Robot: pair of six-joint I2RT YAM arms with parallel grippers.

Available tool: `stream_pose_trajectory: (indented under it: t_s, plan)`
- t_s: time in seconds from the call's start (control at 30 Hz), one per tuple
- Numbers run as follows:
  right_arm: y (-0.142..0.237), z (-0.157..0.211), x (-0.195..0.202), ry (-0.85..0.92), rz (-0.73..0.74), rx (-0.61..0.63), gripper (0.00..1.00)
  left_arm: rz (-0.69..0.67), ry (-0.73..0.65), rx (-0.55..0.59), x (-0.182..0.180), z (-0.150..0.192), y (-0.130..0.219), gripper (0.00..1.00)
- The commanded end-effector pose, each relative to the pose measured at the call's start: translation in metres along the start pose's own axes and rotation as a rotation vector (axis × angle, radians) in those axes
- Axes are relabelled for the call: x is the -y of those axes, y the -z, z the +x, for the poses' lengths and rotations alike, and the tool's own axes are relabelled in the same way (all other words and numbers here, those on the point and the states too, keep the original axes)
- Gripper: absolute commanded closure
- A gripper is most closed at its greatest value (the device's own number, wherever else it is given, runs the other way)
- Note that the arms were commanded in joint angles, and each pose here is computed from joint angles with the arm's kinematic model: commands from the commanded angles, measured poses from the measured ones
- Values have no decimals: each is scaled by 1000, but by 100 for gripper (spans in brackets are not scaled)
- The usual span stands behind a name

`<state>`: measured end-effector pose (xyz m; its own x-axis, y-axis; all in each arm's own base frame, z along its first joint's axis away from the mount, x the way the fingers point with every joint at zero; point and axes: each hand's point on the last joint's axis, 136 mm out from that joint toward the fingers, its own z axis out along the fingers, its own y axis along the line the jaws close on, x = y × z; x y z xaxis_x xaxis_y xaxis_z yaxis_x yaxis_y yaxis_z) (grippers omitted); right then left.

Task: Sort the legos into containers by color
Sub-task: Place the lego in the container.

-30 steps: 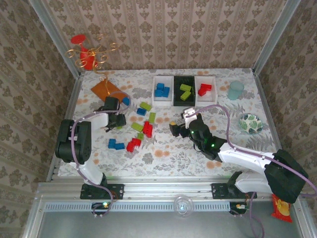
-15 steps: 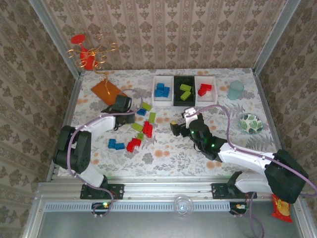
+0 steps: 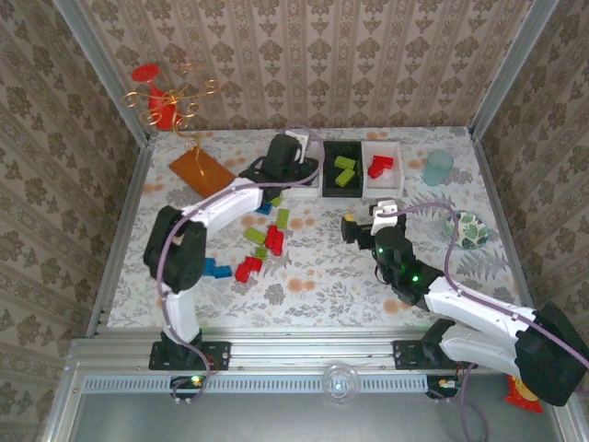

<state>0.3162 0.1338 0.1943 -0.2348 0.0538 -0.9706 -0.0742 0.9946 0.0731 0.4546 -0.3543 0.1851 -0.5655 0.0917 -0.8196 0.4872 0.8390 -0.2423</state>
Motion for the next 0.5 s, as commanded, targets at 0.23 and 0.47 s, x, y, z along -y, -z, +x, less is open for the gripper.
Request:
stream_pose_trajectory:
  t_s: [0.23, 0.47]
  plan:
    - [1, -5, 8, -77, 17, 17, 0, 80, -53, -76, 28, -5, -75, 68]
    - [0, -4, 8, -72, 14, 11, 0, 55, -96, -102, 24, -13, -102, 60]
